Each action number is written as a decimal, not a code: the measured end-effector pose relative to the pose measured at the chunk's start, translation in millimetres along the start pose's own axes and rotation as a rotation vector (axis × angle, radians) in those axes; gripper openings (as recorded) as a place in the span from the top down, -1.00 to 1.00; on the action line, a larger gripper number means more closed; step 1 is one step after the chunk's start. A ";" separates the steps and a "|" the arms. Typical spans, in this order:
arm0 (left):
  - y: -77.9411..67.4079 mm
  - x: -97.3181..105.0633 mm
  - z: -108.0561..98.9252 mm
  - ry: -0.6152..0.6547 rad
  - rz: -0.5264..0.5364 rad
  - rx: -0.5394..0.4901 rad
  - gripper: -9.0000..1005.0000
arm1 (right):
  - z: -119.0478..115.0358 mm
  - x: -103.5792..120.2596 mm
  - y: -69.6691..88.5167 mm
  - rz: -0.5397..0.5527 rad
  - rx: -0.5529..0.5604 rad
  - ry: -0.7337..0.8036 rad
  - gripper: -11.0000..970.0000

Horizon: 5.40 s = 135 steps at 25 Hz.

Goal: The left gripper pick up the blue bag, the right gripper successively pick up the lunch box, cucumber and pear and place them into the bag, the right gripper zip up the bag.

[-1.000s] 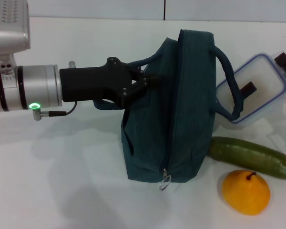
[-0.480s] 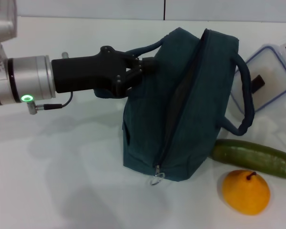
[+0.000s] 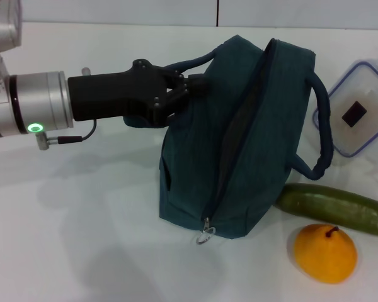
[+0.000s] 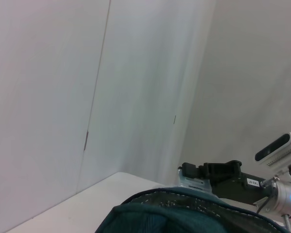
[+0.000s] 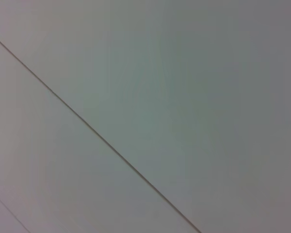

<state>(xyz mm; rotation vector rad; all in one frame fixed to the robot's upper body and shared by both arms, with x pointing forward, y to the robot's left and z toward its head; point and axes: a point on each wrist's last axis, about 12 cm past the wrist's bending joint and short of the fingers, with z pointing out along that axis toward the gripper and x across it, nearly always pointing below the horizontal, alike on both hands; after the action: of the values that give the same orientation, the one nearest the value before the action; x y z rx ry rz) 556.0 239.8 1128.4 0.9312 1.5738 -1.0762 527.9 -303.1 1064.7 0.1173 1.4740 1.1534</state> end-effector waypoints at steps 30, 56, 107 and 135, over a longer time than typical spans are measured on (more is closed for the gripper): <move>1.0 -1.8 4.5 0.005 0.006 0.002 0.91 | -14.3 -9.8 -6.9 -0.080 0.033 0.068 0.84; -0.8 0.9 5.6 0.015 0.001 0.011 0.91 | -29.4 -13.3 -9.1 -0.171 0.057 0.090 0.14; 0.9 1.1 -6.7 -0.075 -0.103 -0.044 0.91 | -1.0 -36.0 3.2 -0.464 -0.049 0.086 0.79; 6.2 2.5 1.9 -0.078 -0.108 -0.068 0.91 | 135.2 -79.8 99.4 -0.532 -0.635 -0.010 0.79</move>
<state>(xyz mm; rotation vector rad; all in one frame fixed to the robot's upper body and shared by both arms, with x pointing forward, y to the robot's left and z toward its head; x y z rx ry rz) 561.7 240.1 1124.5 0.7576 1.6006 -1.1139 607.6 -228.1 1214.9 -0.6662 0.9787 1.1106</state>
